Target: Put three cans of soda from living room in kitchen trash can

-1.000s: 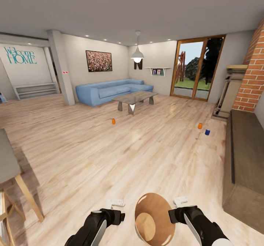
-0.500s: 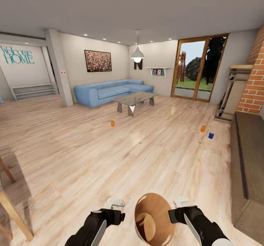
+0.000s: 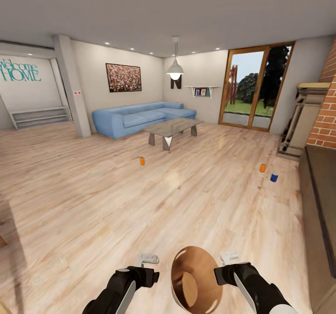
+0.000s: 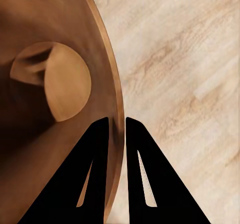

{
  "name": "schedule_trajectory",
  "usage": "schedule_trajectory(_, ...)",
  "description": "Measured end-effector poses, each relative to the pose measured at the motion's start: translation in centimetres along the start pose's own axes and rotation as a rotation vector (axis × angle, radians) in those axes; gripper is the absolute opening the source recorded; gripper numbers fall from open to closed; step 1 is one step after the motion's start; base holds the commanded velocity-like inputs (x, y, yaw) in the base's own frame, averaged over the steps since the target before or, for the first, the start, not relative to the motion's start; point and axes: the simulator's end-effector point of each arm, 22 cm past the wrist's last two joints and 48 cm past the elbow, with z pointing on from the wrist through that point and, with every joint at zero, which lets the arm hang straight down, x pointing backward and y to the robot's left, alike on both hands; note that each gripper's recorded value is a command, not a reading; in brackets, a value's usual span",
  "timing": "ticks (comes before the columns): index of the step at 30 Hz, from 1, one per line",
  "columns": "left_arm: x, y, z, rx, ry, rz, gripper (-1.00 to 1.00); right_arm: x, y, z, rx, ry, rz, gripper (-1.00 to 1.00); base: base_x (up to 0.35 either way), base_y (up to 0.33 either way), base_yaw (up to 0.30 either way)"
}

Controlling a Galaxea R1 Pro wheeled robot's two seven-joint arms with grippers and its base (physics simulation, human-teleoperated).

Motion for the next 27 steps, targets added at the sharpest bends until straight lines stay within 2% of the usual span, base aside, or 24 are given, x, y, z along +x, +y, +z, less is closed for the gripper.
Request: schedule_trajectory(27, -0.11, -0.07, 0.02, 0.001, -0.006, -0.001, 1.0, -0.03, 0.1, 0.01, -0.001, -0.001, -0.001, -1.0, 0.342, 0.0, 0.0)
